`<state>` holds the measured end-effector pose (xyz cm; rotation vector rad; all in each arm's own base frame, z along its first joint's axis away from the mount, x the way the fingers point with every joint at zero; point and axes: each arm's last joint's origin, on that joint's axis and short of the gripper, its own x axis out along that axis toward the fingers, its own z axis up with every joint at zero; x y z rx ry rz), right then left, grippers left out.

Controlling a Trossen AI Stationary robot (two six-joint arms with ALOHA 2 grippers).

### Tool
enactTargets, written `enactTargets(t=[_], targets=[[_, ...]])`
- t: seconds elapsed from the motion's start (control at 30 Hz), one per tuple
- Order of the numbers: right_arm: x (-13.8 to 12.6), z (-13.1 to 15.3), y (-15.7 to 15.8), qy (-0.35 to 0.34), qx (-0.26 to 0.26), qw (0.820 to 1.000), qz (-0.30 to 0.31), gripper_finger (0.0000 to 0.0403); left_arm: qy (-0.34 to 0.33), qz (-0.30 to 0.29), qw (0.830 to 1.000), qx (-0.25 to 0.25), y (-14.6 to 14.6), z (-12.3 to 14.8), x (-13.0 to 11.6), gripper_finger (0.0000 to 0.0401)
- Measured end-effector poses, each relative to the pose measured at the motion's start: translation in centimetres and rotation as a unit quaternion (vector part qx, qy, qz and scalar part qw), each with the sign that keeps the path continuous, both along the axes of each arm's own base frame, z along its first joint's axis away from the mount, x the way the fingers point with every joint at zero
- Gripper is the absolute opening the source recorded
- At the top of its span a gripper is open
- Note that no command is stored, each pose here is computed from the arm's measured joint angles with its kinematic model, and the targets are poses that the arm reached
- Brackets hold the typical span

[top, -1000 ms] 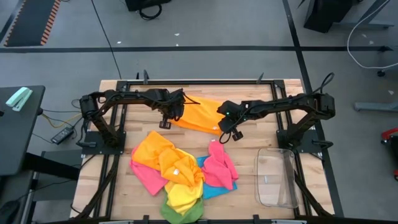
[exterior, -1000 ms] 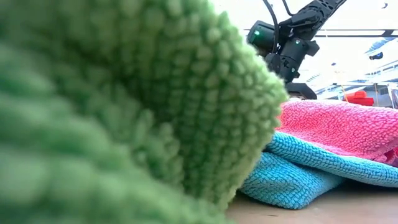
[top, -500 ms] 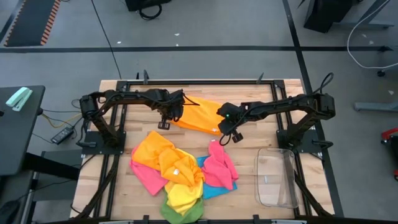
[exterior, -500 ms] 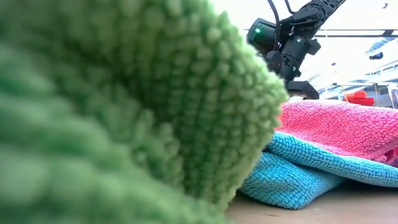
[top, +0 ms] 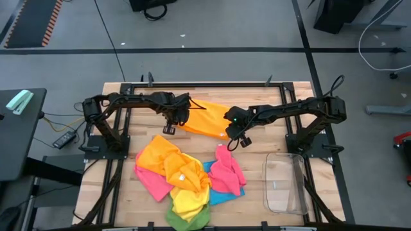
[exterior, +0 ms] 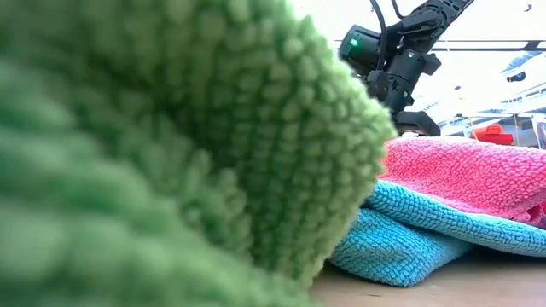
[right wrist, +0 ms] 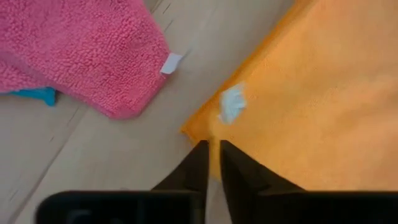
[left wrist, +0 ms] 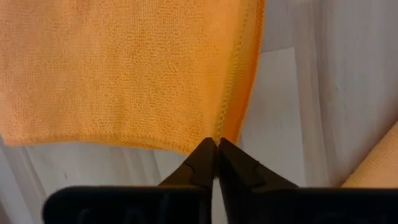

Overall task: Fold microfiber towels
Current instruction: Fold the orange towel

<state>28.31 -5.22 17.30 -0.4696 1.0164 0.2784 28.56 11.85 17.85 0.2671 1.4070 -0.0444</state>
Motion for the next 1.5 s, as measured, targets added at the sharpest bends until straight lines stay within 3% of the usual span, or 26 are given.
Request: enactTargets(t=[0.2,0.4,0.73,1.03,1.23,1.37,1.5], targets=[[-0.1,-0.1,0.0,0.009,0.008,1.000,-0.020,0.0132,0.002,0.014,1.000,-0.004,0.0,0.0,-0.1,0.0102],[-0.1,-0.1,-0.1,0.007,0.011,0.999,-0.036,0.0158,0.000,0.034,0.999,-0.007,0.0,0.0,-0.1,0.0129],[-0.2,-0.1,-0.7,0.007,0.025,0.997,-0.071,0.0150,-0.018,0.067,0.997,-0.028,0.2,1.6,0.6,0.0103],[-0.1,0.4,-3.1,-0.039,0.027,0.994,-0.103,0.0149,-0.125,0.112,0.985,0.033,2.2,0.9,1.5,0.0077],[-0.1,1.1,-5.9,-0.105,0.052,0.981,-0.156,0.0149,-0.169,0.167,0.969,0.069,5.0,0.3,0.6,0.0065],[-0.3,1.0,-7.0,-0.141,0.079,0.967,-0.195,0.0149,-0.172,0.211,0.961,0.056,5.9,-0.2,0.0,0.0061],[-1.1,-0.2,-6.9,-0.139,0.093,0.962,-0.217,0.0149,-0.153,0.196,0.968,0.027,5.5,-1.3,0.3,0.0057]])
